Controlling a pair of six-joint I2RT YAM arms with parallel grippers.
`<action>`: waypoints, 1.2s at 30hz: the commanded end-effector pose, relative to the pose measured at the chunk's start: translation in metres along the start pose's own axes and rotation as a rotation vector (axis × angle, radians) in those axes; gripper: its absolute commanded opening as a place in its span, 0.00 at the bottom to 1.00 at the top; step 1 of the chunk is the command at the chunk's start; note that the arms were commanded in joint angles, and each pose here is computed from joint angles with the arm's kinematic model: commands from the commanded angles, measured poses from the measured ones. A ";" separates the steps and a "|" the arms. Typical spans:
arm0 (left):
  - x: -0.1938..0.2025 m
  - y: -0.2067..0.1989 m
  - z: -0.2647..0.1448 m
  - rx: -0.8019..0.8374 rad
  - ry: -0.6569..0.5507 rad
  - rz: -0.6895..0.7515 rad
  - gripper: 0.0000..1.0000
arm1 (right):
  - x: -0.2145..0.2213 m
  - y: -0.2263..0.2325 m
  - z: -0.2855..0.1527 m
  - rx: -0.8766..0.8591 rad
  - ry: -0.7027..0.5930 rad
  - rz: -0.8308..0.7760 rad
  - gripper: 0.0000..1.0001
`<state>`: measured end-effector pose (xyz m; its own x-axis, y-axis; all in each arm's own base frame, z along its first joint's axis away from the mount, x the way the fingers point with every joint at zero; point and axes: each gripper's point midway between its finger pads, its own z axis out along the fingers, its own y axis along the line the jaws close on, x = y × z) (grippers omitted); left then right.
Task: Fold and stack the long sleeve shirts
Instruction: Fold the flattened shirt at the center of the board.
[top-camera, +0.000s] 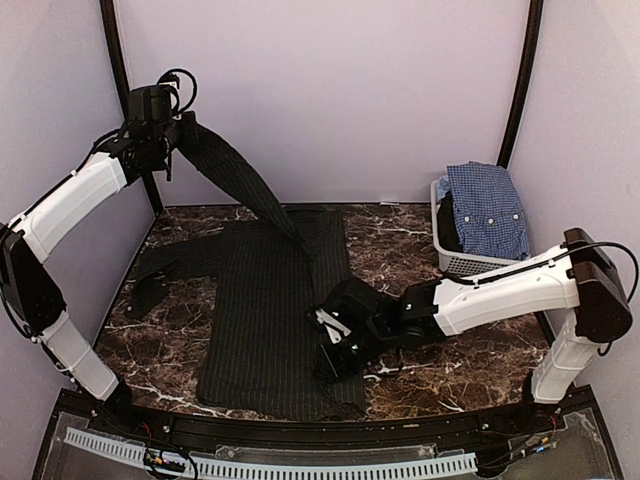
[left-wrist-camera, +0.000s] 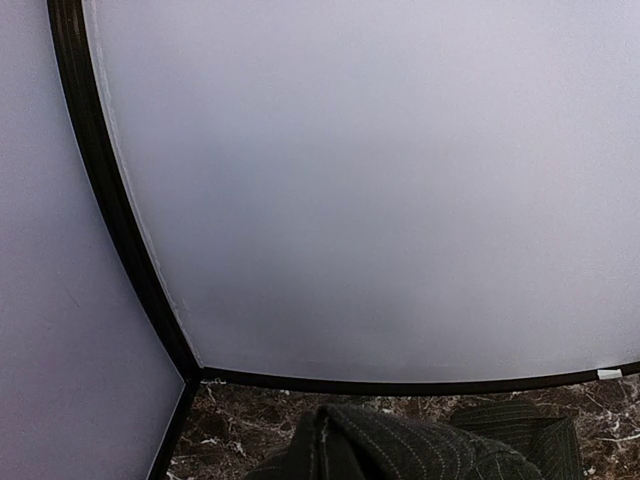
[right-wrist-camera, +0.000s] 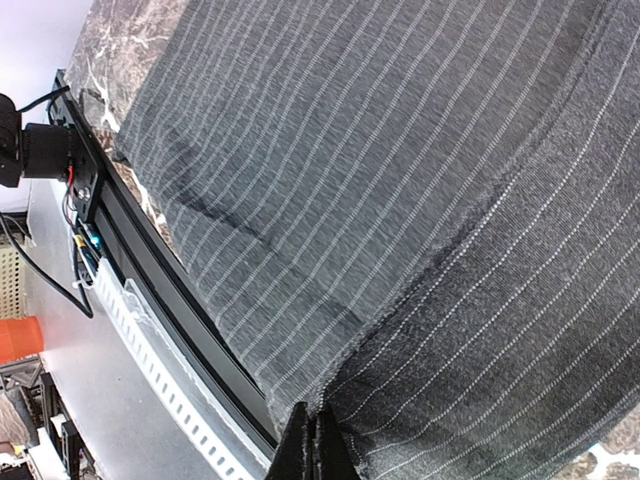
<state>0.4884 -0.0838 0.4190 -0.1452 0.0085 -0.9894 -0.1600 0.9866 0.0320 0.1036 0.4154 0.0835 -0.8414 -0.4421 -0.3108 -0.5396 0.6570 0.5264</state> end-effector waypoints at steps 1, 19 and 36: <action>-0.026 0.011 -0.009 -0.021 -0.055 -0.018 0.00 | -0.006 0.014 0.004 -0.037 -0.008 -0.030 0.00; 0.015 -0.019 -0.015 0.184 -0.005 -0.028 0.00 | 0.016 0.001 0.046 -0.097 0.048 0.012 0.00; 0.094 -0.115 -0.098 0.911 0.126 0.004 0.01 | -0.043 0.013 -0.004 -0.014 -0.157 -0.068 0.62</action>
<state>0.4295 -0.1763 0.3315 -0.2671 0.0247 -0.9634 0.4518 0.8862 -0.1025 0.1053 0.4357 0.0517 -0.8296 -0.4610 -0.3151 -0.5560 0.6291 0.5432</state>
